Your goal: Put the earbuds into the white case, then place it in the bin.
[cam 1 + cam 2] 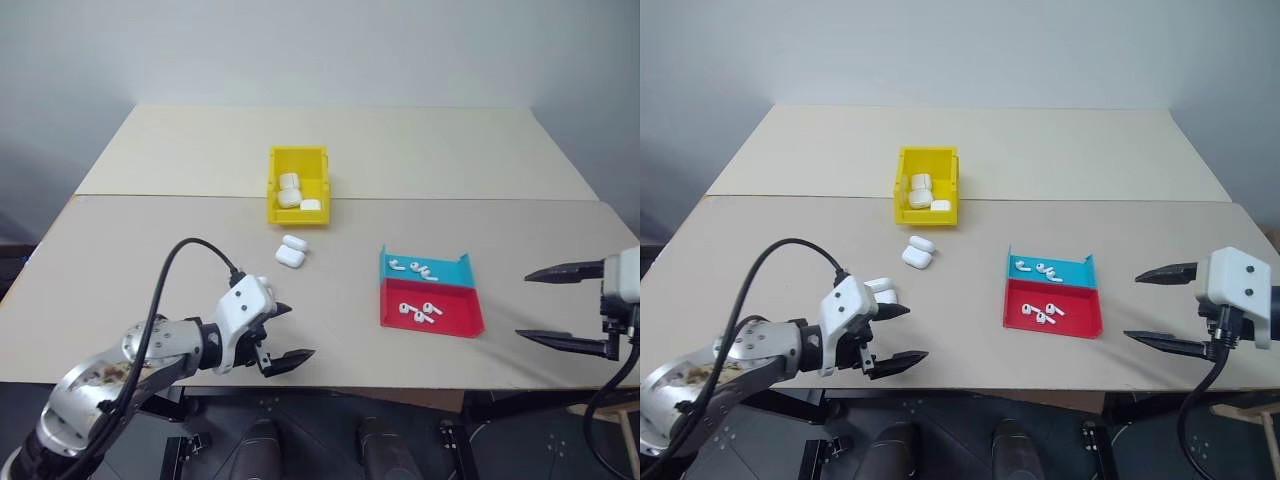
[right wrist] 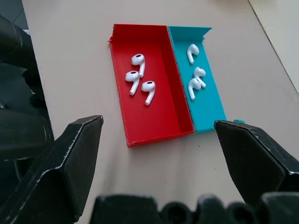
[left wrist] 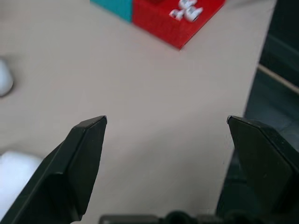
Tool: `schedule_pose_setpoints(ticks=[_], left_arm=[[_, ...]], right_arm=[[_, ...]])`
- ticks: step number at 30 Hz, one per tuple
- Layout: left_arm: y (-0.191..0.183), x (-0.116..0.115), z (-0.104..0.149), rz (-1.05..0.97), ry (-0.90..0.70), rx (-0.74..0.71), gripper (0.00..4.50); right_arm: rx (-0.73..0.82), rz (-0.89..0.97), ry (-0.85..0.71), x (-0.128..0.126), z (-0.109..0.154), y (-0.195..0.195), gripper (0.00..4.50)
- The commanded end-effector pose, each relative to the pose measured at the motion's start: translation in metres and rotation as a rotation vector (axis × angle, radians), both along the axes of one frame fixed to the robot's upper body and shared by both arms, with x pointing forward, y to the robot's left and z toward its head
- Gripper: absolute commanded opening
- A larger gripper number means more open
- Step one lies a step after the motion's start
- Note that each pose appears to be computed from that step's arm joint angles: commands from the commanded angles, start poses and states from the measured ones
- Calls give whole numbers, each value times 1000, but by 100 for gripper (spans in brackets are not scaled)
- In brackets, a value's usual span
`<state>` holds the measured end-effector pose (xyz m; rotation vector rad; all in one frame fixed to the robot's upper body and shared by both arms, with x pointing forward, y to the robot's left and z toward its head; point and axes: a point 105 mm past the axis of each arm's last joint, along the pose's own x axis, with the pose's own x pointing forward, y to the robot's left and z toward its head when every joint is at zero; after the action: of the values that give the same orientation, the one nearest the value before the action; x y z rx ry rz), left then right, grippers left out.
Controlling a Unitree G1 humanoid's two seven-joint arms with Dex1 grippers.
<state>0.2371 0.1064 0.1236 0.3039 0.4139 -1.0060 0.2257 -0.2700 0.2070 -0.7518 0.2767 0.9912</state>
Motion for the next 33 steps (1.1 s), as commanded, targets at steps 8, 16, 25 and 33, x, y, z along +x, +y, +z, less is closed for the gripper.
schedule_pose_setpoints(ticks=[8, 16, 25, 33], left_arm=[[20, 33, -15, 192, 25, 134, 450], [47, 38, -13, 282, 62, 183, 450], [80, 61, -9, 412, -21, 250, 450], [78, 81, -7, 442, -67, 208, 450]], right_arm=[[14, -32, -54, -7, 7, 4, 443], [17, -40, -55, -1, 0, 7, 443], [24, -47, -70, 7, -2, 7, 443], [27, -48, -73, 6, -2, 7, 443]])
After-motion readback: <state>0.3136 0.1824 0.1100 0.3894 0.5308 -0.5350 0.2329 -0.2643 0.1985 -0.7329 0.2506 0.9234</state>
